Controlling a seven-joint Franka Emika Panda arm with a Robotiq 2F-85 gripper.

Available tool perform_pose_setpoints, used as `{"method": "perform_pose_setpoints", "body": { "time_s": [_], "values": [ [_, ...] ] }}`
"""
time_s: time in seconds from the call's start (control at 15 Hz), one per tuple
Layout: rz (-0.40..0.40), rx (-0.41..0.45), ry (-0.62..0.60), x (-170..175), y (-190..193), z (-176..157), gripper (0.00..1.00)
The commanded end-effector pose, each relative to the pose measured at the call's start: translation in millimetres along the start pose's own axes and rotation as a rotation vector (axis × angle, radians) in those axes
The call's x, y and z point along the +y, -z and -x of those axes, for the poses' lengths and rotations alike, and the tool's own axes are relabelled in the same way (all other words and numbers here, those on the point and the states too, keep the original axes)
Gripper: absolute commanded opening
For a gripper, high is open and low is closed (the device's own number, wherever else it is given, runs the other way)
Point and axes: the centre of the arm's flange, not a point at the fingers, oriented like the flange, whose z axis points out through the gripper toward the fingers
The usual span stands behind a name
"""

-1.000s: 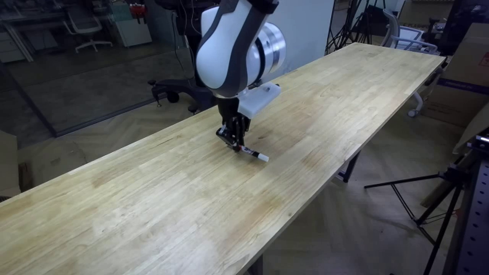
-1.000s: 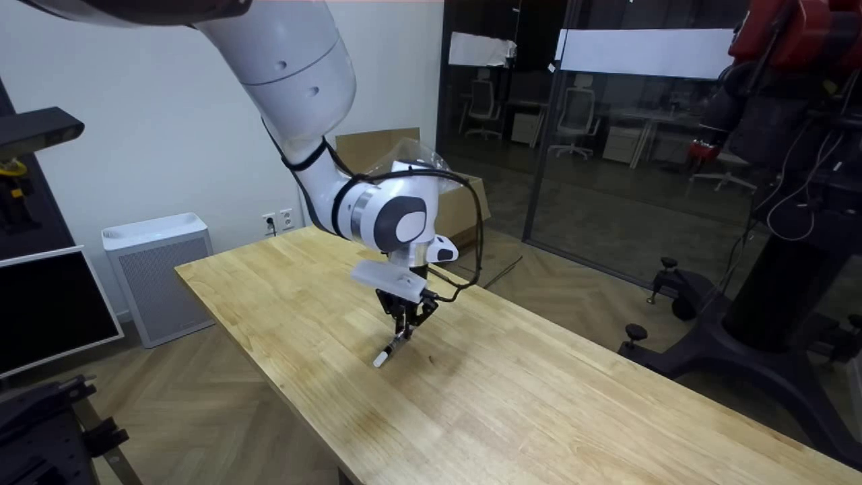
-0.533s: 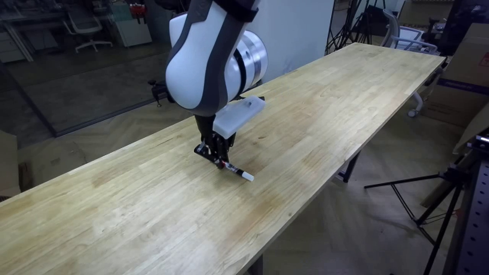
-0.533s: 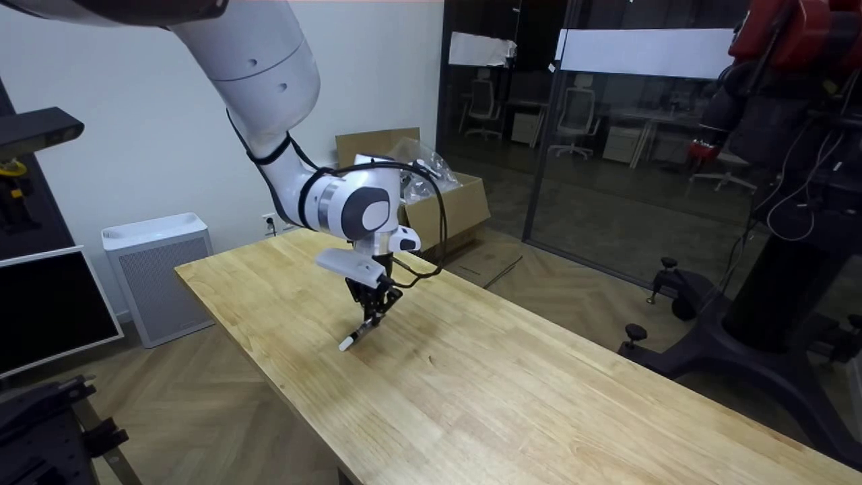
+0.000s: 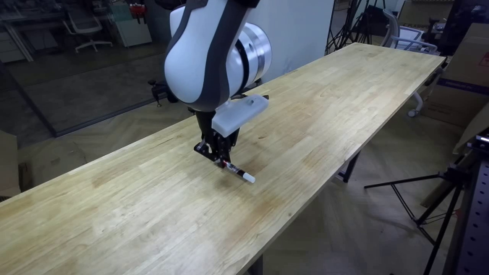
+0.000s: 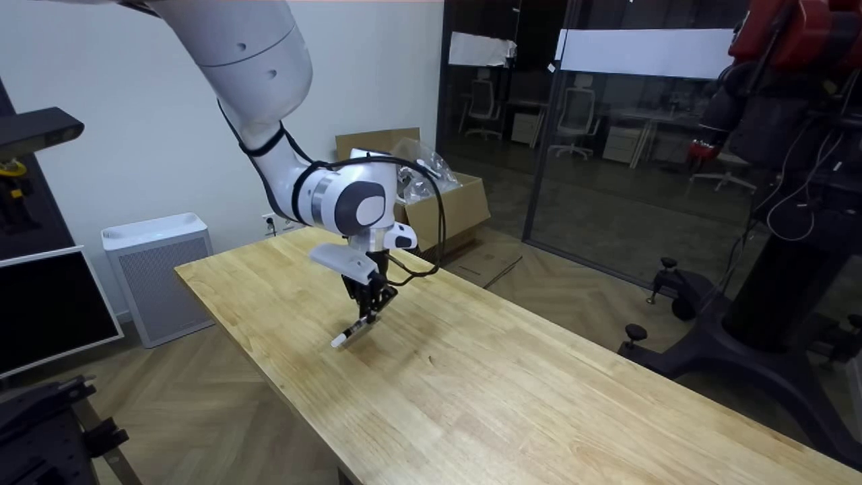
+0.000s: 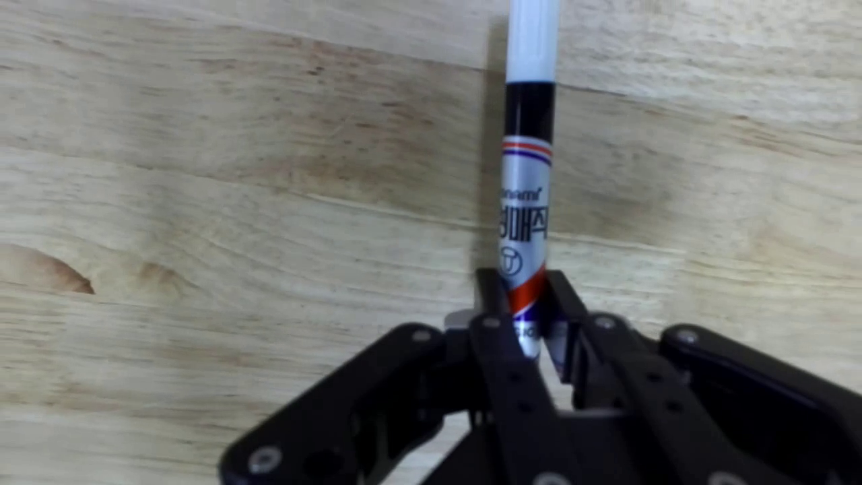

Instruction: Move the marker to the left

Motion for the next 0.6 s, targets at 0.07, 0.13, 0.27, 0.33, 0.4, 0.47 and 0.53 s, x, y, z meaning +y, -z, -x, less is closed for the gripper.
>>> {"method": "perform_pose_setpoints", "body": {
  "time_s": [0.07,0.13,0.27,0.33,0.4,0.47,0.53],
  "values": [
    [-0.017,-0.024,-0.054,-6.9,18.1,30.4,0.05],
    [-0.022,-0.039,-0.068,-8.9,14.8,42.2,0.05],
    [-0.031,-0.057,-0.100,-10.2,5.6,65.8,0.05],
    [-0.022,-0.062,-0.117,-9.7,0.3,74.9,0.05],
    [-0.006,-0.062,-0.133,-8.2,-5.1,84.1,0.05],
    [0.026,-0.054,-0.145,-5.2,-10.4,91.3,0.05],
    [0.050,-0.036,-0.151,-1.7,-14.7,97.0,0.05]
  ]
}}
